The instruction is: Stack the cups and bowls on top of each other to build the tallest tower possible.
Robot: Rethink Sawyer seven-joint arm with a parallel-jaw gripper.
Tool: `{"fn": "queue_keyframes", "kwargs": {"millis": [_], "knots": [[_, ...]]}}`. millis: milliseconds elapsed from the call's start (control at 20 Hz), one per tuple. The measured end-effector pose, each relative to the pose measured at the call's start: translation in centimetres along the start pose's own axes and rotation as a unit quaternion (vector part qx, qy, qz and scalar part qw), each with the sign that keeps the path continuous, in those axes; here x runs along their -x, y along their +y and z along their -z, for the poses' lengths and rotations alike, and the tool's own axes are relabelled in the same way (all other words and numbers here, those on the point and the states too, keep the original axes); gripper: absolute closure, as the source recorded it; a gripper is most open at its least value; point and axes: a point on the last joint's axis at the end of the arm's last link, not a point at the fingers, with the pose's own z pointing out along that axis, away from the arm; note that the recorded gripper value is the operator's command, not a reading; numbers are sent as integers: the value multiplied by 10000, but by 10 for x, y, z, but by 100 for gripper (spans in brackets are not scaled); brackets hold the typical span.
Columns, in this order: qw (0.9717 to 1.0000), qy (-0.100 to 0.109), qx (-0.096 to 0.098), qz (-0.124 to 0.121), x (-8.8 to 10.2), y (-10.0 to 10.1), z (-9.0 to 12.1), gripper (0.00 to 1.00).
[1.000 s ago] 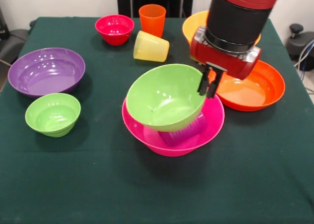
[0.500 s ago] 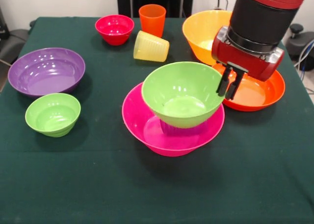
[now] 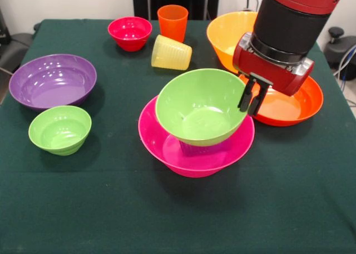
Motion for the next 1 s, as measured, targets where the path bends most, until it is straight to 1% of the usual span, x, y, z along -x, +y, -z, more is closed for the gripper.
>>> {"fn": "queue_keyframes", "kwargs": {"millis": [200, 350, 600, 1000], "knots": [[9999, -104, 62, -62, 10, -5, -2, 100], [9996, -190, 108, -154, 22, -14, -3, 100], [9993, -221, 118, -271, 35, -27, -4, 100], [9990, -256, 140, -348, 44, -35, 3, 100]]}}
